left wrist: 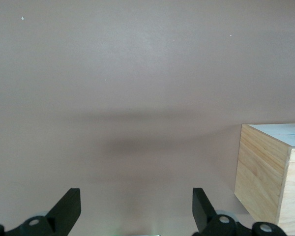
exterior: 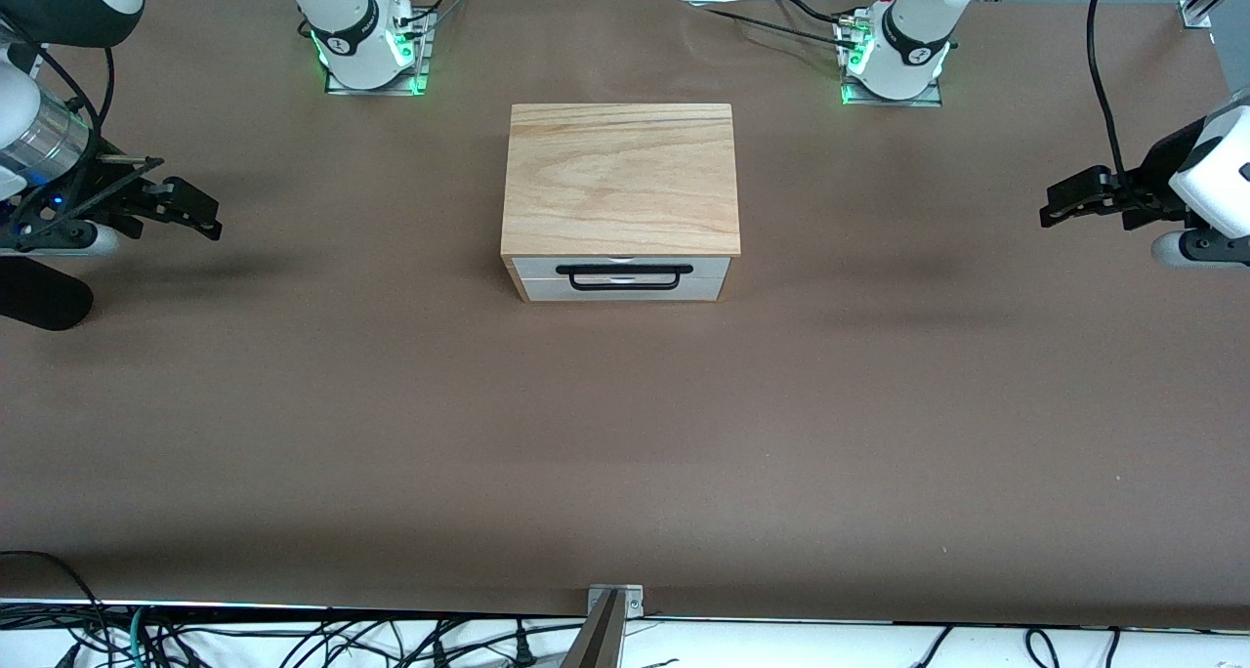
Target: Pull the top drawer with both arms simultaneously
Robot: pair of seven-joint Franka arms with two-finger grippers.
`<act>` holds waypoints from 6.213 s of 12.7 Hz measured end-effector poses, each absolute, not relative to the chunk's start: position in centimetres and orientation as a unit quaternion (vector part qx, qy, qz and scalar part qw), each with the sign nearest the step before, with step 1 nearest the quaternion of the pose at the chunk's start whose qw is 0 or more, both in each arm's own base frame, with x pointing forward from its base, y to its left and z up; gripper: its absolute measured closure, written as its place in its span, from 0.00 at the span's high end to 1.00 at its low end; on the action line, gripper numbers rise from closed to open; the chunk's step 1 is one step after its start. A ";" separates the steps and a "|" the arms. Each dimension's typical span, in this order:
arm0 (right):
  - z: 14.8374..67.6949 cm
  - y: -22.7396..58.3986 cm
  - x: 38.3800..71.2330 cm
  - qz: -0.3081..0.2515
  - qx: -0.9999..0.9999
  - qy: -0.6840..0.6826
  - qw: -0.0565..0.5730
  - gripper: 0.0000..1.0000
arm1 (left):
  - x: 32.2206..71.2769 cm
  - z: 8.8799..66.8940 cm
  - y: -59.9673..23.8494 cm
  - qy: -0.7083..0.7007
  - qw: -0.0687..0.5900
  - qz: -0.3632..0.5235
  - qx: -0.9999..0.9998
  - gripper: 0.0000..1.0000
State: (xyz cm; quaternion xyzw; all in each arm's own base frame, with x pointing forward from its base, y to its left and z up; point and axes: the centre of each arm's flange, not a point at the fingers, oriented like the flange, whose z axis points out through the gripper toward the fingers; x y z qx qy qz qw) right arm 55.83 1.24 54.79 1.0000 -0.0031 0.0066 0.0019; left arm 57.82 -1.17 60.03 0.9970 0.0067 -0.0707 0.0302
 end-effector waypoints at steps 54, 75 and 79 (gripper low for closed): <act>14.4 27.9 56.8 -0.033 0.716 0.100 -0.690 0.80 | 58.8 18.3 -26.5 -0.136 0.659 -0.086 0.735 1.00; 15.3 28.4 56.6 -0.011 0.699 0.131 -0.703 0.19 | 57.6 17.0 -28.0 -0.126 0.666 -0.064 0.733 0.18; 15.5 28.1 58.5 0.006 0.702 0.127 -0.701 0.19 | 59.7 16.8 -28.0 -0.117 0.671 -0.055 0.730 0.18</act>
